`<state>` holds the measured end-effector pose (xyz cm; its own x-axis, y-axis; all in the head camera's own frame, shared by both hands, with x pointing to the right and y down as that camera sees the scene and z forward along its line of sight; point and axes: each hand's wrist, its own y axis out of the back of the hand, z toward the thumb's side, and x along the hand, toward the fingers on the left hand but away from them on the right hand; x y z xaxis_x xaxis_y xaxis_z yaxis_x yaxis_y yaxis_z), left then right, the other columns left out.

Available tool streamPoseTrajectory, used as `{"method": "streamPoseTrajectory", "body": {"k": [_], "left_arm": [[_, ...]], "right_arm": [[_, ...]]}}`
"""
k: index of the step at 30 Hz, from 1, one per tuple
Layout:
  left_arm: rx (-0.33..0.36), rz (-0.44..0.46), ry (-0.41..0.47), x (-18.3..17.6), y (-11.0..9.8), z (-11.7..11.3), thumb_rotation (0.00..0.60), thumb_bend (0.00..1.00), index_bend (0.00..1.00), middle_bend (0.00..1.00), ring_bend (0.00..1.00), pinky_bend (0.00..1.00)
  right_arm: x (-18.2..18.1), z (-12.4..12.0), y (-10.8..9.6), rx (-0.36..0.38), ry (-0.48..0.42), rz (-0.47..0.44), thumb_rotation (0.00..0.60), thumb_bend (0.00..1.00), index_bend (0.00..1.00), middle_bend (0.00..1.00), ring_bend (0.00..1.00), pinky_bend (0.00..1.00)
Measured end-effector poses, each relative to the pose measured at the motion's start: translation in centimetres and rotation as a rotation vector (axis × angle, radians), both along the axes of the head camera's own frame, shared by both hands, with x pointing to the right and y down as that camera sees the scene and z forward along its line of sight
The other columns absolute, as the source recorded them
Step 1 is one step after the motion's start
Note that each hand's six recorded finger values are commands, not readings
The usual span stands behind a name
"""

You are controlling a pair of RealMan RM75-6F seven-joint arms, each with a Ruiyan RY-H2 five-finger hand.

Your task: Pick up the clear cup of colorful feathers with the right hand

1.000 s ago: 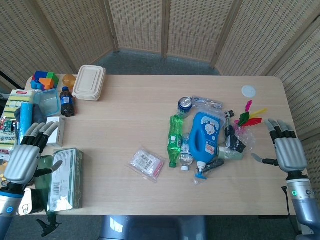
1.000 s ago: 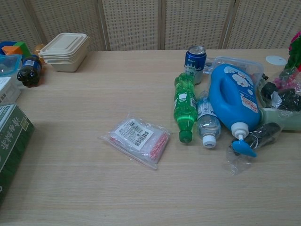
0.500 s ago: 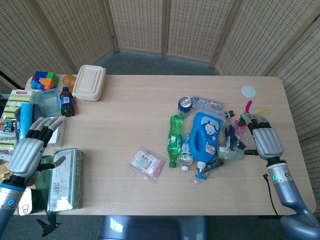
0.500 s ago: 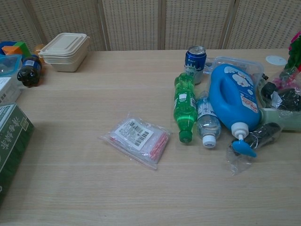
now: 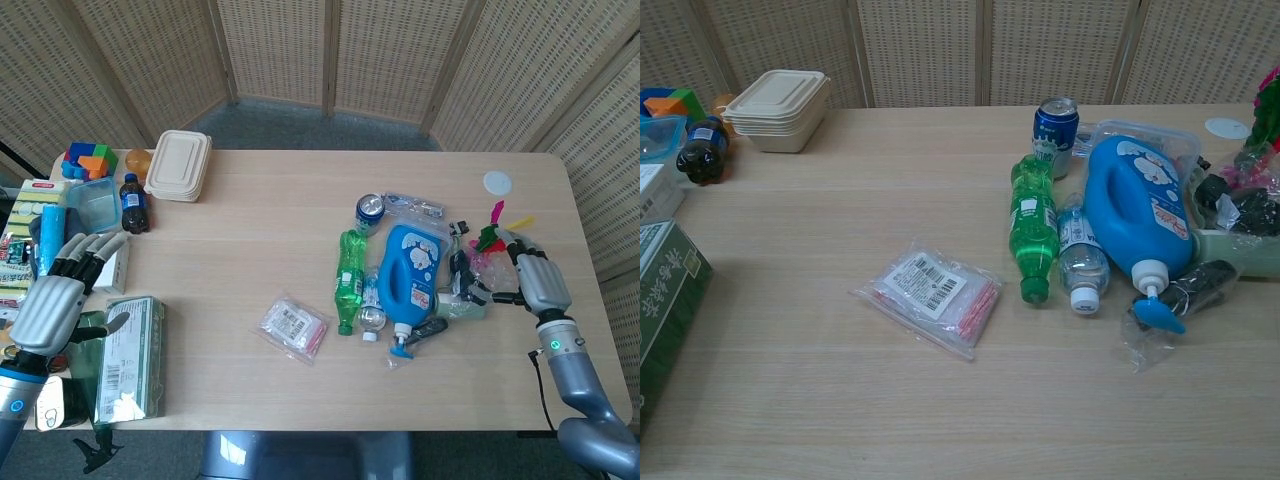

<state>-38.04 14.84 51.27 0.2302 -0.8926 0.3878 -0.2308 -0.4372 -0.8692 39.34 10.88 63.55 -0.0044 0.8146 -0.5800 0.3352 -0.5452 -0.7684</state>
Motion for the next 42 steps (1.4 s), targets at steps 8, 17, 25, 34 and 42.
{"method": "streamPoseTrajectory", "body": {"k": [8,17,25,34,42], "left_arm": [[-0.005,0.002,-0.003,-0.1,0.1,0.1,0.6,0.26,0.0,0.0,0.0,0.0],[-0.001,0.008,-0.005,0.0,0.1,-0.1,0.6,0.26,0.0,0.0,0.0,0.0],[0.003,0.016,-0.011,0.2,0.0,-0.4,0.6,0.26,0.0,0.0,0.0,0.0],[0.006,0.019,-0.018,0.2,0.2,-0.8,0.6,0.26,0.0,0.0,0.0,0.0],[0.001,0.021,-0.021,0.3,0.5,-0.8,0.6,0.26,0.0,0.0,0.0,0.0]], "right_arm": [[1.0,0.1,-0.8,0.025,-0.079,0.076,0.35,0.11,0.0,0.0,0.0,0.0],[2.6,0.4,-2.0,0.092,-0.166,0.199,0.35,0.1,0.0,0.0,0.0,0.0],[5.1,1.9,-3.0,0.112,-0.175,0.286,0.347,0.11,0.0,0.0,0.0,0.0],[5.9,4.5,-3.3,0.079,-0.19,0.339,0.347,0.11,0.0,0.0,0.0,0.0],[5.9,6.1,-2.5,0.05,-0.202,0.356,0.348,0.11,0.0,0.0,0.0,0.0]]}}
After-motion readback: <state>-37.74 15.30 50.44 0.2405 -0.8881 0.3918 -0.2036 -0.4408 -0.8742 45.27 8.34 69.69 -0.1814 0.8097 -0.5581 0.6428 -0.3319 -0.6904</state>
